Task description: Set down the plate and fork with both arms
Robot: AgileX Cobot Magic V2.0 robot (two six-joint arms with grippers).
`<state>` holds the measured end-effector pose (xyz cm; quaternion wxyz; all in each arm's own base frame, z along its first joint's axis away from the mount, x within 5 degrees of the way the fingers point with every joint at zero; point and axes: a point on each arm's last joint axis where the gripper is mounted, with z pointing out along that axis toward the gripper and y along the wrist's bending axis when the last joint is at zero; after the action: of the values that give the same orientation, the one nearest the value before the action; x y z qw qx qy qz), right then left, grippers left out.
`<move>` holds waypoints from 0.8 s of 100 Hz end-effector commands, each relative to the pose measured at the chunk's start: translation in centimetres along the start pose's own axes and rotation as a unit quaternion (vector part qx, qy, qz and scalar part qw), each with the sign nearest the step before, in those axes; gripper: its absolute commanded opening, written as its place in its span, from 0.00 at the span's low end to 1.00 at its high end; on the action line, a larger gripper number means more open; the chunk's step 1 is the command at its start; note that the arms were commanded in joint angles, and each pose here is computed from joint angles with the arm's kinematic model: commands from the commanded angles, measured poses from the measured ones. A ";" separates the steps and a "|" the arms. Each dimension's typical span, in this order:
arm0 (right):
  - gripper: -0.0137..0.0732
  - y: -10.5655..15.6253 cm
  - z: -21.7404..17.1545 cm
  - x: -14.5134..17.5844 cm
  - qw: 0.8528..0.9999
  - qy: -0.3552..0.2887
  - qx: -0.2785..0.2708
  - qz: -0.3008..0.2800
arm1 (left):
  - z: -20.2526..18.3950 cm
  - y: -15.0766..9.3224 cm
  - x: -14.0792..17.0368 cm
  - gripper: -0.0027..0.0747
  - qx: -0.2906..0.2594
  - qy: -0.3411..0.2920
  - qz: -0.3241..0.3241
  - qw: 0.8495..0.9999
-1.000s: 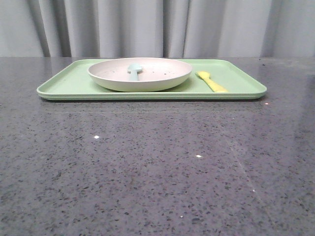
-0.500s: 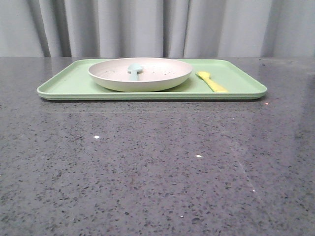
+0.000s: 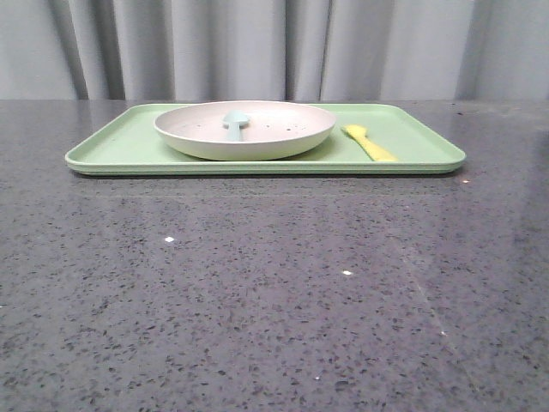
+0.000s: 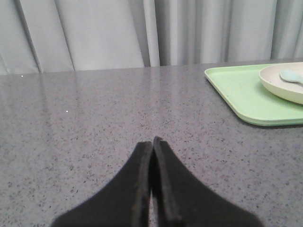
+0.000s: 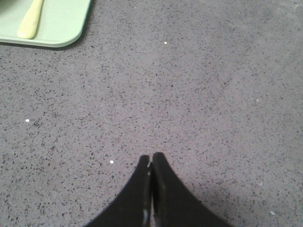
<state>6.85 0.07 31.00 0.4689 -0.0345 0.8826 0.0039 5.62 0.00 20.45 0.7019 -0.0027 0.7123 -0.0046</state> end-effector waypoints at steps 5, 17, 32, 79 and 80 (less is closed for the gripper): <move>0.08 -0.1 -0.5 -1.1 0.999 -0.040 0.004 -0.008 | -0.2 -0.1 -0.6 0.01 0.008 -0.061 0.002 0.998; 0.08 -0.1 -0.5 -1.1 0.999 -0.040 0.004 -0.008 | -0.2 -0.1 -0.6 0.01 0.007 -0.061 0.006 0.998; 0.08 -0.1 -0.5 -1.1 0.999 -0.040 0.004 -0.008 | -0.2 -0.1 -0.6 0.01 0.007 -0.061 0.006 0.998; 0.08 -0.1 -0.5 -1.1 0.999 -0.040 0.004 -0.008 | -0.2 -0.3 -0.6 0.01 0.026 -0.061 0.011 0.998; 0.08 -0.1 -0.5 -1.1 0.999 -0.040 0.004 -0.008 | -0.2 -0.3 -0.6 0.01 0.026 -0.061 0.011 0.998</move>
<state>6.85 0.07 31.00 0.4689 -0.0342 0.8826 0.0040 5.62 -0.21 20.62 0.7084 0.0211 0.7054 -0.0079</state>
